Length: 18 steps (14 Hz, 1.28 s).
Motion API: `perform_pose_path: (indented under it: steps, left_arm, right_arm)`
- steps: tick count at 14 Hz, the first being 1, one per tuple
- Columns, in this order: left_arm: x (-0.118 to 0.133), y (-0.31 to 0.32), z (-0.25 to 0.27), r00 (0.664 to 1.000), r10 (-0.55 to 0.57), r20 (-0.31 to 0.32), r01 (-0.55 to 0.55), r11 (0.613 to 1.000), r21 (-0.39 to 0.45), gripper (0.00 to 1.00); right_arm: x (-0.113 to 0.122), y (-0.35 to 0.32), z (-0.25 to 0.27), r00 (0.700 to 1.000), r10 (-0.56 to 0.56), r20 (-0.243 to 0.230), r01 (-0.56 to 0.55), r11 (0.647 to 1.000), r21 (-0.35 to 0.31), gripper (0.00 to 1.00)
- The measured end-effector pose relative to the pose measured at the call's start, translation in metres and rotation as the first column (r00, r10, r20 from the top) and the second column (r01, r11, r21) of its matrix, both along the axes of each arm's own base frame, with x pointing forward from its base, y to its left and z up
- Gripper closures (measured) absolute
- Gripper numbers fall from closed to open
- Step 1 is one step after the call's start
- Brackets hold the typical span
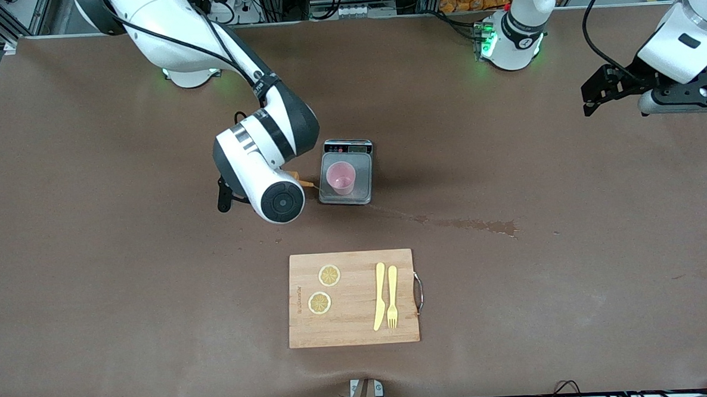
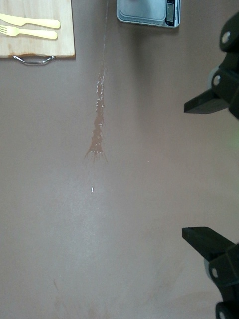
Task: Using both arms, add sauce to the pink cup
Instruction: 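Tilt the bottle with the right gripper to squeeze sauce into the cup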
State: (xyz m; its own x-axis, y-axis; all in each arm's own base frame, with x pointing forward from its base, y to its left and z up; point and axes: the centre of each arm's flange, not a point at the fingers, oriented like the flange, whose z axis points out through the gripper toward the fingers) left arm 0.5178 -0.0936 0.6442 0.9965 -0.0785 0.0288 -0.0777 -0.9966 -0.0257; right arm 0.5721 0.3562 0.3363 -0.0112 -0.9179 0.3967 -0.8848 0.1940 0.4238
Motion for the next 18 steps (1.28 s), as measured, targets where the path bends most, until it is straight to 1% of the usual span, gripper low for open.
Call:
perform_pose_path:
  steps: [2, 4, 6, 9, 12, 18]
  left_arm:
    - [0.001, 0.002, 0.003, 1.0, 0.003, 0.007, -0.003, 1.0, -0.002, 0.0]
    - [0.002, 0.001, 0.001, 1.0, 0.003, 0.004, -0.003, 1.0, -0.001, 0.0]
    - [0.007, -0.002, -0.002, 1.0, -0.002, 0.006, 0.002, 1.0, -0.002, 0.0]
    - [0.013, -0.003, 0.0, 1.0, -0.003, 0.015, 0.003, 1.0, -0.004, 0.0]
    - [0.014, -0.003, 0.002, 1.0, -0.003, 0.019, 0.003, 1.0, -0.005, 0.0]
    - [0.014, -0.004, 0.002, 1.0, -0.003, 0.019, 0.003, 1.0, -0.005, 0.0]
  right_arm:
    - [-0.007, 0.01, 0.0, 0.999, 0.033, 0.018, -0.032, 0.999, -0.033, 0.59]
    - [-0.016, 0.024, -0.006, 0.999, 0.045, 0.023, -0.043, 0.997, -0.06, 0.59]
    - [-0.025, 0.033, -0.016, 0.998, 0.06, 0.021, -0.058, 0.994, -0.09, 0.59]
    - [-0.039, 0.044, -0.037, 0.994, 0.11, 0.01, -0.107, 0.982, -0.154, 0.59]
    - [-0.043, 0.046, -0.044, 0.992, 0.126, 0.007, -0.123, 0.977, -0.177, 0.59]
    - [-0.047, 0.05, -0.047, 0.99, 0.141, 0.007, -0.138, 0.972, -0.189, 0.59]
